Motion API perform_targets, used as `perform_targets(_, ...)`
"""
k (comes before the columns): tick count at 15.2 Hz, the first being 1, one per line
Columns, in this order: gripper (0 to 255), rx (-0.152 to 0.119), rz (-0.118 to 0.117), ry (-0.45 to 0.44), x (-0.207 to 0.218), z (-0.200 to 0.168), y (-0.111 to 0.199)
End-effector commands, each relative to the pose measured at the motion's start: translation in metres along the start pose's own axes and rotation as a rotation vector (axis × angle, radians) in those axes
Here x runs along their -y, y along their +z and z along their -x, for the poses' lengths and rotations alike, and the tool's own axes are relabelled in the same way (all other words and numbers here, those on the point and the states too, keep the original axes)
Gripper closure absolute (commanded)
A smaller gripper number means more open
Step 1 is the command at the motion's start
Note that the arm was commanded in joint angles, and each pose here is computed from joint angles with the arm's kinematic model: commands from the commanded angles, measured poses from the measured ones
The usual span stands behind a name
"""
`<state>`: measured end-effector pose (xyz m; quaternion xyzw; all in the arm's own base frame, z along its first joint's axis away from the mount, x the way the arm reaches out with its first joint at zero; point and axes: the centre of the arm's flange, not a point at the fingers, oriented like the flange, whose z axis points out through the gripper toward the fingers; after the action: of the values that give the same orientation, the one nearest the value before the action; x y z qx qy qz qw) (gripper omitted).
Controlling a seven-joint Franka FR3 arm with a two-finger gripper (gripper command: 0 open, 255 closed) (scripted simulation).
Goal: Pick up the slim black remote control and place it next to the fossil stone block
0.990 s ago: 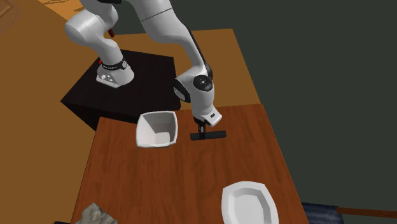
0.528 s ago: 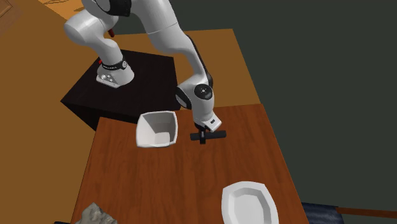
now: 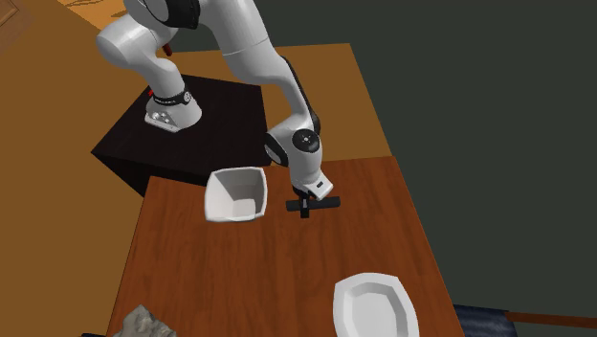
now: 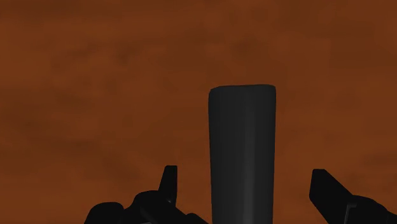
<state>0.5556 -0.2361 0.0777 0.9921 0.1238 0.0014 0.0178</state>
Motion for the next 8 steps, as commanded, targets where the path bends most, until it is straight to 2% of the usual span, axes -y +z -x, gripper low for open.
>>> perform_targets(1, 255, 0.0, 0.0, 0.0, 0.0, 0.0, 0.0)
perform_targets(8, 255, 0.0, 0.0, 0.0, 0.0006, 0.0011, 0.0011)
